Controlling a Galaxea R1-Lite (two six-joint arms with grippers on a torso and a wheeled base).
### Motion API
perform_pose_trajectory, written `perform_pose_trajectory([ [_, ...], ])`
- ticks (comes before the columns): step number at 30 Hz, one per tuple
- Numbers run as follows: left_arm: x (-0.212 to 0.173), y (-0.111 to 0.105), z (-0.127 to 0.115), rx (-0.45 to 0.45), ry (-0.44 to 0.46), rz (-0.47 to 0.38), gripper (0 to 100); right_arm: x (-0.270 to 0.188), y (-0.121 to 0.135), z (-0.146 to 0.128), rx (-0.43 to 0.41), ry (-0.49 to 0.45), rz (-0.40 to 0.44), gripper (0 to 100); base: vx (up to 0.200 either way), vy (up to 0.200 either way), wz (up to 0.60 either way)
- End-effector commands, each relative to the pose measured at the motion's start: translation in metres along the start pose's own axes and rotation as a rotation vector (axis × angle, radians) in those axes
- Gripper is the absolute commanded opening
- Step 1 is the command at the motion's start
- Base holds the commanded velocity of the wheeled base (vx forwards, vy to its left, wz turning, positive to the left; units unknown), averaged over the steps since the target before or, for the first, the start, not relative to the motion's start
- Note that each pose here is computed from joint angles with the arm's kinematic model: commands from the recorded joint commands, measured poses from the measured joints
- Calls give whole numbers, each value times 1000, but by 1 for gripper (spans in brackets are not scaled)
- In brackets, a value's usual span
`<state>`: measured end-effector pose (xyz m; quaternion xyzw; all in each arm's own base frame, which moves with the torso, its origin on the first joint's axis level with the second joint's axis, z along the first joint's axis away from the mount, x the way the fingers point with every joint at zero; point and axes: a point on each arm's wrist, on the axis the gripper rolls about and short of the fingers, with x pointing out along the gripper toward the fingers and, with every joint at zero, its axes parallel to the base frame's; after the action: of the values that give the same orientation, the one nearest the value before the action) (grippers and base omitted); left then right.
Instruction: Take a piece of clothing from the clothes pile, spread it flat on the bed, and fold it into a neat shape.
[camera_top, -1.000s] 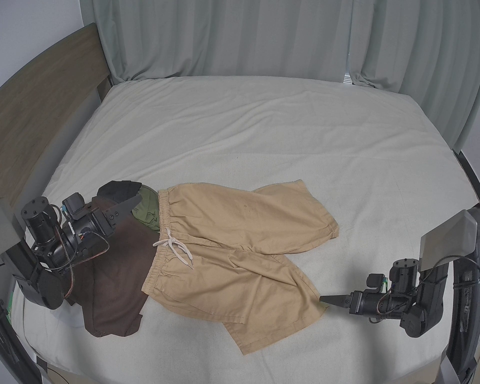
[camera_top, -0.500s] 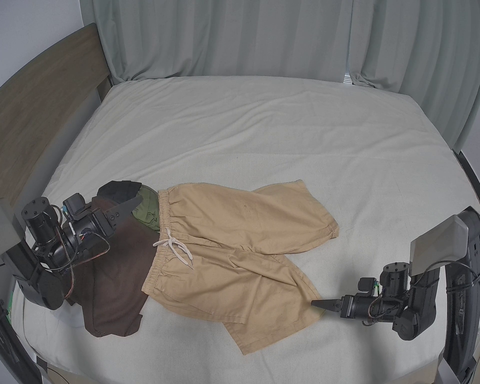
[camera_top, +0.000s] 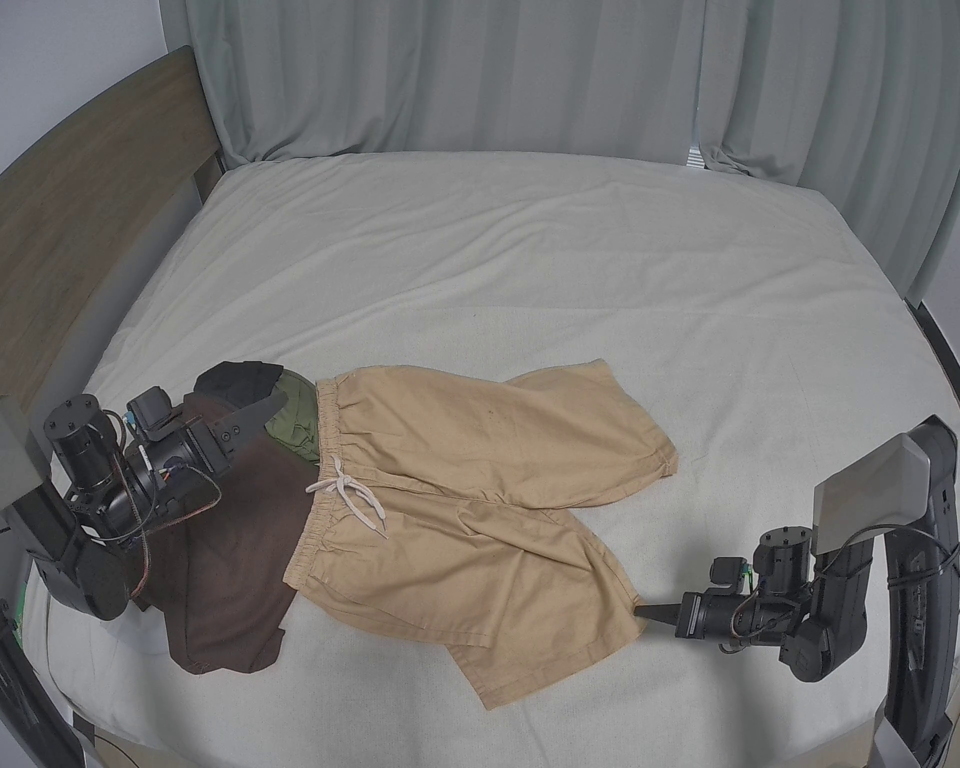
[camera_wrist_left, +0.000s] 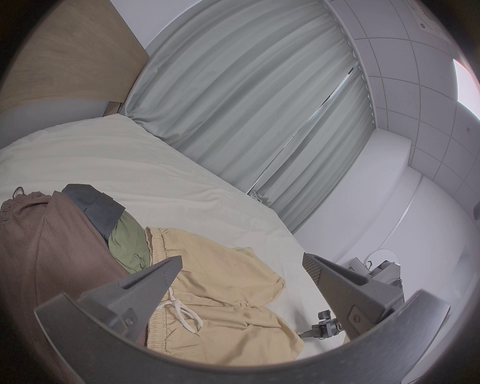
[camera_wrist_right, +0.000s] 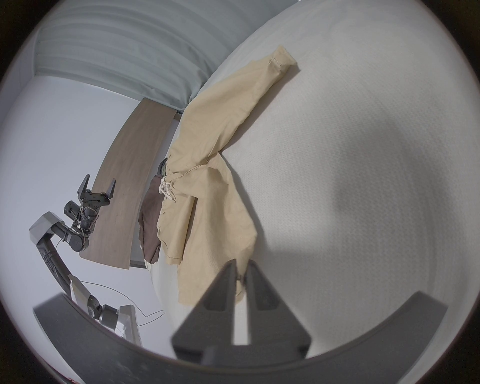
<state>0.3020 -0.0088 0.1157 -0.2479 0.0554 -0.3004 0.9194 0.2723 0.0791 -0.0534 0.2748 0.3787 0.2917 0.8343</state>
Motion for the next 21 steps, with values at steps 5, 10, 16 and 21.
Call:
perform_pose_trajectory([
  [5,0,0,-1,-2,4,-1,100,-1,-2,4,1,-18,-6,0,0,0,0],
  [10,0,-1,-1,-2,6,-5,100,-15,-2,25,-16,-108,-9,0,0,0,0],
  [16,0,-1,-1,-2,5,-4,100,-19,-6,40,-33,-169,-13,0,0,0,0],
  [21,-1,-3,-1,-2,4,-6,100,-14,-9,47,-48,-226,-61,0,0,0,0],
])
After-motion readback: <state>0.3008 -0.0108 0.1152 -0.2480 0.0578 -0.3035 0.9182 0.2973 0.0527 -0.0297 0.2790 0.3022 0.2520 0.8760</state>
